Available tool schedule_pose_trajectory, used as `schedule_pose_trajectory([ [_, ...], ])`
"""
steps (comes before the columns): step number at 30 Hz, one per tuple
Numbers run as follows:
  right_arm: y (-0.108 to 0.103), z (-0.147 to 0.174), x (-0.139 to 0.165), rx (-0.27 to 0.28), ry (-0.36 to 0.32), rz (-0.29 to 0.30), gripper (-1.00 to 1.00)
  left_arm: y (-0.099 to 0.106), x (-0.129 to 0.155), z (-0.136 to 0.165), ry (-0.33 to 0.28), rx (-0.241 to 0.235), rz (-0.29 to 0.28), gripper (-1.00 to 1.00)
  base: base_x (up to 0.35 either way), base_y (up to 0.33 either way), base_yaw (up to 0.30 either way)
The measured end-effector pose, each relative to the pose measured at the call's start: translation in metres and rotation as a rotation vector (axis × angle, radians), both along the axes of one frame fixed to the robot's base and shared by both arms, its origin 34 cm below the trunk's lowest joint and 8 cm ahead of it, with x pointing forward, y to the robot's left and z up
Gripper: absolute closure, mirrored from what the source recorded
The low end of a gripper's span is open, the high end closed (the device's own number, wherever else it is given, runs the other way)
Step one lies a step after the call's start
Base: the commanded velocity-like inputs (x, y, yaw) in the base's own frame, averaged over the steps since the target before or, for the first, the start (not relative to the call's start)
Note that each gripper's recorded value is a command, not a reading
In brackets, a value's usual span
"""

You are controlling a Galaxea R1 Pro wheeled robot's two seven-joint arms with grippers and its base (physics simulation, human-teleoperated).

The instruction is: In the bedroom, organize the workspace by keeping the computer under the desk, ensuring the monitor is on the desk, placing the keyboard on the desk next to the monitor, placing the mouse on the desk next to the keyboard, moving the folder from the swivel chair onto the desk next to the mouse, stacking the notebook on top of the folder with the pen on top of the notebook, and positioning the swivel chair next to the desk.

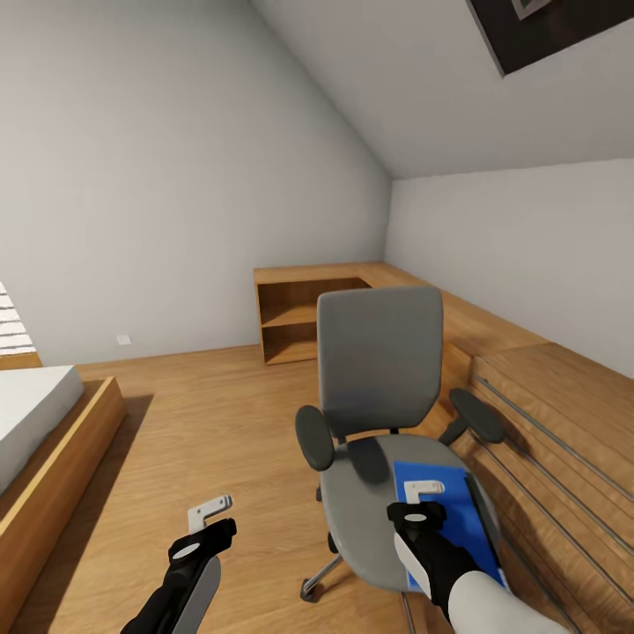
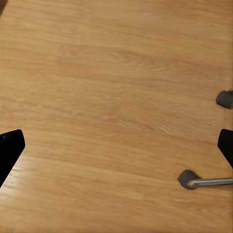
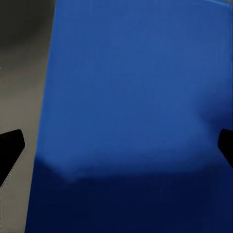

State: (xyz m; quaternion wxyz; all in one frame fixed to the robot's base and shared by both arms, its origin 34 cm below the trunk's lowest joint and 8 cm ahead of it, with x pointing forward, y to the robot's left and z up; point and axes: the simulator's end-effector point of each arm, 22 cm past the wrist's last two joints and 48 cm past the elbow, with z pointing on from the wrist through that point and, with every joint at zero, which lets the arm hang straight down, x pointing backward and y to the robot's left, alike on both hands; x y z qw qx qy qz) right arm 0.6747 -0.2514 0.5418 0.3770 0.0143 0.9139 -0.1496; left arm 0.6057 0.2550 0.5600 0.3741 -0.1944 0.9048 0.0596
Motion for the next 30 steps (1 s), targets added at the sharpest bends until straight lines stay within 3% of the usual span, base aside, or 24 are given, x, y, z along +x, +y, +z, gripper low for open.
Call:
schedule_pose_trajectory([
  [6,0.000,0.013,0.003,0.003,-0.008,0.001,-1.00,0.000,0.002,0.012,-0.002,0.000,0.001,-1.00,0.000,0.000,0.000],
  [18,0.008,0.061,0.026,0.028,-0.095,0.002,-1.00,0.000,0.005,0.035,-0.001,0.000,0.001,-1.00,0.000,0.000,0.000],
  [23,0.018,0.106,0.045,0.060,-0.196,0.006,-1.00,0.000,0.006,0.045,0.000,0.000,0.001,-1.00,0.000,0.000,0.000],
  [28,0.031,0.139,0.023,0.116,-0.271,0.011,-1.00,0.000,0.007,0.051,-0.001,0.001,0.001,-1.00,0.000,0.000,0.000],
  [30,0.040,0.165,0.000,0.166,-0.318,0.010,-1.00,0.000,0.007,0.051,-0.002,0.002,0.001,-1.00,0.000,0.000,0.000],
])
